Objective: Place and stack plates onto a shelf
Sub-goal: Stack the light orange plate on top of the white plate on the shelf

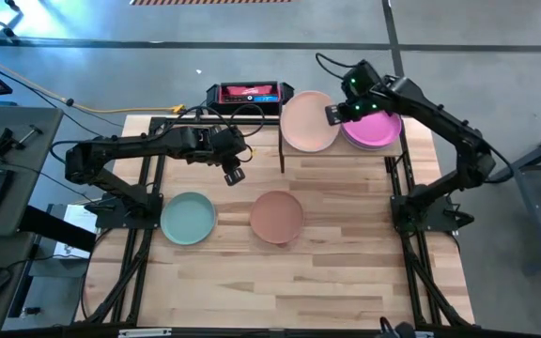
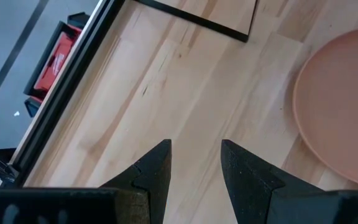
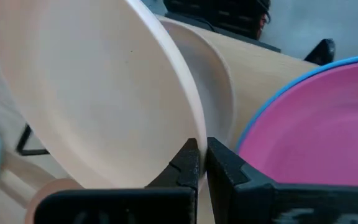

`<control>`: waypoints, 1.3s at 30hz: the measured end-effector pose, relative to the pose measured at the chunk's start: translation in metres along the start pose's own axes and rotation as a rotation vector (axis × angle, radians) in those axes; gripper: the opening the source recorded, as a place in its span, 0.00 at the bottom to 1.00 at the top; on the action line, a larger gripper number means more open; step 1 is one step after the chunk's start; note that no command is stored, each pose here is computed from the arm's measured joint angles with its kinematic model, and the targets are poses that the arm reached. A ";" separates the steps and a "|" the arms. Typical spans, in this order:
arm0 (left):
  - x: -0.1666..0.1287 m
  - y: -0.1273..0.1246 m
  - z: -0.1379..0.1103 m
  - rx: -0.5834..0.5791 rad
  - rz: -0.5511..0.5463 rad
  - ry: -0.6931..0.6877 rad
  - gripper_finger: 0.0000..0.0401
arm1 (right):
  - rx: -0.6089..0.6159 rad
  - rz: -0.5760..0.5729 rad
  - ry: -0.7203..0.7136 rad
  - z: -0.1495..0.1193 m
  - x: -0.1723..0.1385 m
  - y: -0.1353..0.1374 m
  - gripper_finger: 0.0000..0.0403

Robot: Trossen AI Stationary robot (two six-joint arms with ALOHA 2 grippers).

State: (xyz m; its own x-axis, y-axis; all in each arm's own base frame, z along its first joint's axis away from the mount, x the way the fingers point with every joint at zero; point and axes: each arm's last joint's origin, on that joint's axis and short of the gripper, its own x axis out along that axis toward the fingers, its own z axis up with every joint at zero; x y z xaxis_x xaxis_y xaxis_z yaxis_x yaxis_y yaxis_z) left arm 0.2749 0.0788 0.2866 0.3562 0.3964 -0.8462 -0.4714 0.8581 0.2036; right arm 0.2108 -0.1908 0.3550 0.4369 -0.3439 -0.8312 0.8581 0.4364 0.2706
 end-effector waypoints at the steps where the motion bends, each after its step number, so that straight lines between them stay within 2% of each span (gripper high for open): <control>1: 0.000 0.000 0.000 -0.005 0.000 0.000 0.32 | -0.008 -0.006 0.003 0.000 0.001 0.000 0.00; 8: 0.000 0.000 0.000 -0.005 0.000 0.000 0.32 | -0.041 -0.020 0.002 0.002 0.004 -0.002 0.00; 16: 0.000 0.000 0.000 -0.004 -0.004 0.000 0.32 | 0.003 -0.026 0.004 0.002 0.005 -0.002 0.00; 23: 0.000 0.000 0.000 -0.004 -0.005 -0.001 0.32 | 0.003 -0.070 0.008 0.003 0.011 -0.003 0.00; 39: 0.000 -0.001 0.000 -0.005 -0.007 -0.003 0.32 | -0.011 -0.073 0.016 0.004 0.016 -0.003 0.00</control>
State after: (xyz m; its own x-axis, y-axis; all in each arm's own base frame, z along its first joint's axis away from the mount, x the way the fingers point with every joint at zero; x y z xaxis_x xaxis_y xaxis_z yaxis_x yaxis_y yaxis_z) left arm 0.2753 0.0784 0.2867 0.3615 0.3912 -0.8463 -0.4725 0.8594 0.1954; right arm 0.2163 -0.2004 0.3431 0.3685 -0.3615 -0.8565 0.8845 0.4199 0.2033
